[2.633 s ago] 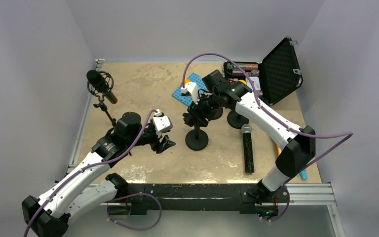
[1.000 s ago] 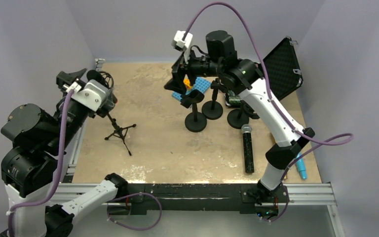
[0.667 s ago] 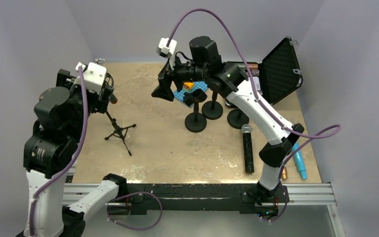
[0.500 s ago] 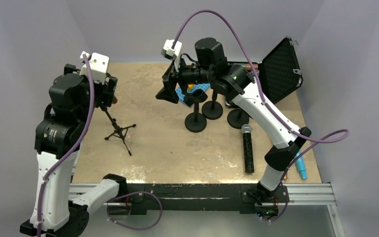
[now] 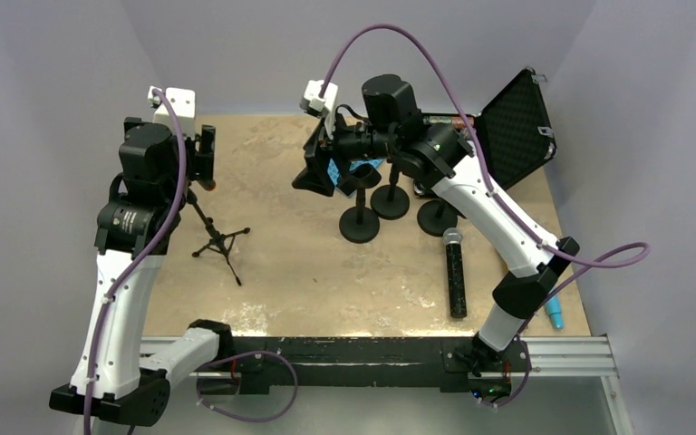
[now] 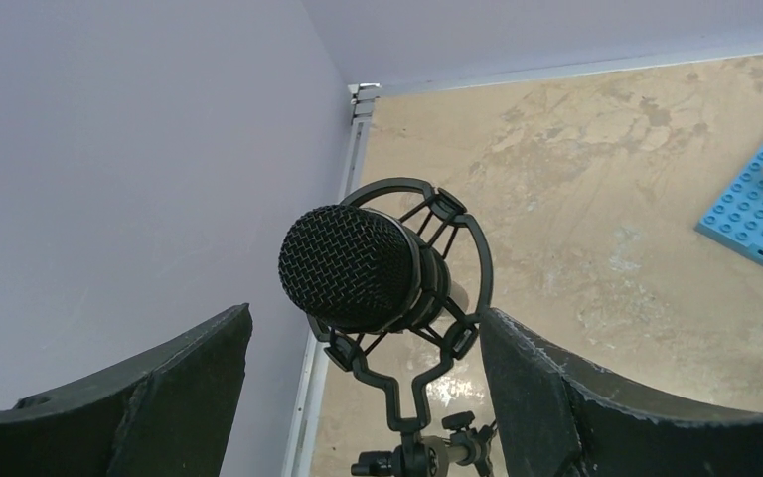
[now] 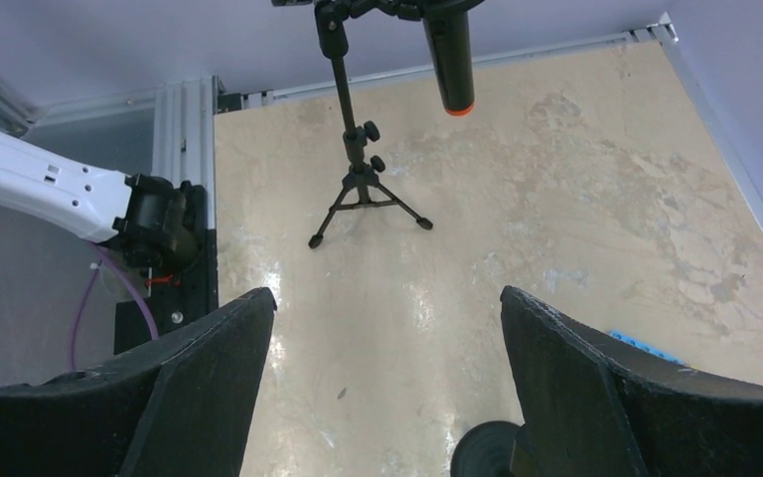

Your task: Remove the microphone from the stand

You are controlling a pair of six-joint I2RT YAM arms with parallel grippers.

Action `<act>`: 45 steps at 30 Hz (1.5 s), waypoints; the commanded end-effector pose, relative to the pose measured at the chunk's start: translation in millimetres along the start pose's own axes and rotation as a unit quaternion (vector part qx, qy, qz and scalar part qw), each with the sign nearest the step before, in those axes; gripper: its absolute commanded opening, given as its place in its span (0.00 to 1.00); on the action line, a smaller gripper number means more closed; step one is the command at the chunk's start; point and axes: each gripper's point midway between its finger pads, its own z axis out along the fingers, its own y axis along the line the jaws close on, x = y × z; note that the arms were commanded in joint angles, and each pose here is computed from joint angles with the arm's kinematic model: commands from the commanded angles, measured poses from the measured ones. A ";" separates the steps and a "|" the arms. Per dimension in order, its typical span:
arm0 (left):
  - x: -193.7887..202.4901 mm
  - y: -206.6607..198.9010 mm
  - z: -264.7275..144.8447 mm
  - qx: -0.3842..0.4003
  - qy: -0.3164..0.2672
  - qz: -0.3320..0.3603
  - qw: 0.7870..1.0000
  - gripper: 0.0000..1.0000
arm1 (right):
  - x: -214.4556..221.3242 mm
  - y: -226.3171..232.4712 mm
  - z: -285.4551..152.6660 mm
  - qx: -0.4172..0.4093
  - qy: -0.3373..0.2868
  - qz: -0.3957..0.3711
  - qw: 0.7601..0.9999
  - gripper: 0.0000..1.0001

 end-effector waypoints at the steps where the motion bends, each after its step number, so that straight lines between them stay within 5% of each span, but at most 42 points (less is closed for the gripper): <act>1: -4.0 11.5 17.0 -0.042 -0.020 -0.029 0.998 0.88 | -2.5 8.3 -13.3 -0.004 -0.004 -0.018 1.000 0.87; 10: 16.2 5.6 46.4 -0.049 -0.023 -0.008 0.999 0.83 | 8.5 8.4 -15.5 -0.001 0.010 -0.018 1.000 0.87; 27: 37.2 -10.4 34.1 0.001 -0.035 0.016 0.999 0.46 | 28.6 6.5 -7.4 -0.004 0.034 -0.002 0.999 0.87; 34: 34.8 -12.1 26.8 0.015 -0.038 0.017 0.999 0.00 | 33.6 4.8 -4.8 -0.004 0.040 0.000 0.999 0.87; 45: 21.2 -65.7 -3.3 0.189 -0.064 0.005 0.980 0.00 | 37.2 5.8 -0.2 -0.011 0.045 0.006 0.999 0.87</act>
